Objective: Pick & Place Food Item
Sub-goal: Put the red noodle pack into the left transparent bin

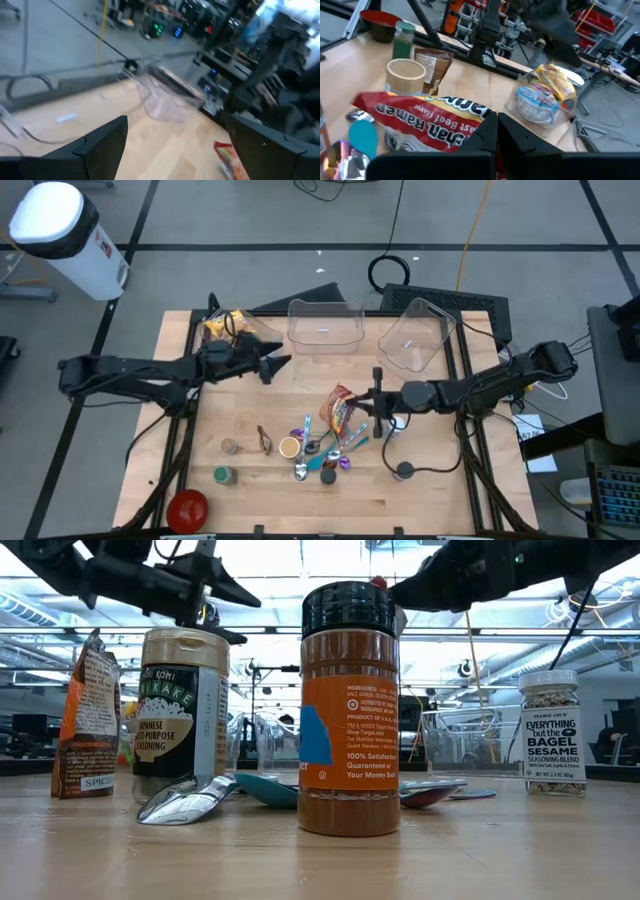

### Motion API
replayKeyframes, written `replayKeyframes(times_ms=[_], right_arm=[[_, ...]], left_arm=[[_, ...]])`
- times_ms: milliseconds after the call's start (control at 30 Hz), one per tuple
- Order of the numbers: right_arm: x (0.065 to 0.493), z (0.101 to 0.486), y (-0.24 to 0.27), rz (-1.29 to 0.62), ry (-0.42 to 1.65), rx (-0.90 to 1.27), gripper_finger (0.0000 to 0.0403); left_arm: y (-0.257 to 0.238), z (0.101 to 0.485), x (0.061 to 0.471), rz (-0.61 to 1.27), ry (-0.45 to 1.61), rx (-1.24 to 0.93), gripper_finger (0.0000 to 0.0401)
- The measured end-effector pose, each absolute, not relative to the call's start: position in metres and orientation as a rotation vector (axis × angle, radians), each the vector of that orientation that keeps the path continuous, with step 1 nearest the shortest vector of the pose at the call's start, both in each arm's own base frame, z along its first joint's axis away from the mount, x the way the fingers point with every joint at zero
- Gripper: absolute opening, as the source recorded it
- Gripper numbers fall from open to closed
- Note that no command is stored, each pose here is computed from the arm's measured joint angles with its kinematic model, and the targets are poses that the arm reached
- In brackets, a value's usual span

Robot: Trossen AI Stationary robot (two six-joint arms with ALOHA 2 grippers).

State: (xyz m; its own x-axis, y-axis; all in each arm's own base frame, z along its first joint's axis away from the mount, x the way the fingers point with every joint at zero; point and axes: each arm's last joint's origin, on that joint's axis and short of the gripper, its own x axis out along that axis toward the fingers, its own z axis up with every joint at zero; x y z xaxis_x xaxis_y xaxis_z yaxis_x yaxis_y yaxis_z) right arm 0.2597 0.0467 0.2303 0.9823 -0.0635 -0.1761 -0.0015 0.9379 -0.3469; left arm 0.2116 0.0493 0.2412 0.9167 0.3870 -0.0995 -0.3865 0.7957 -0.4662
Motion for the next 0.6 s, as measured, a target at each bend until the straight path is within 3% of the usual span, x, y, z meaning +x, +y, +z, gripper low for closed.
replayKeyframes(times_ms=[400, 600], right_arm=[[0.259, 0.231, 0.048, -0.021, 0.184, -0.397, 0.0000], [0.260, 0.232, 0.049, -0.022, 0.166, -0.405, 0.0000]], left_arm=[[0.053, 0.218, 0.228, 0.449, 0.080, -0.550, 0.0349], [0.048, 0.211, 0.242, 0.215, 0.088, -0.598, 0.0349]])
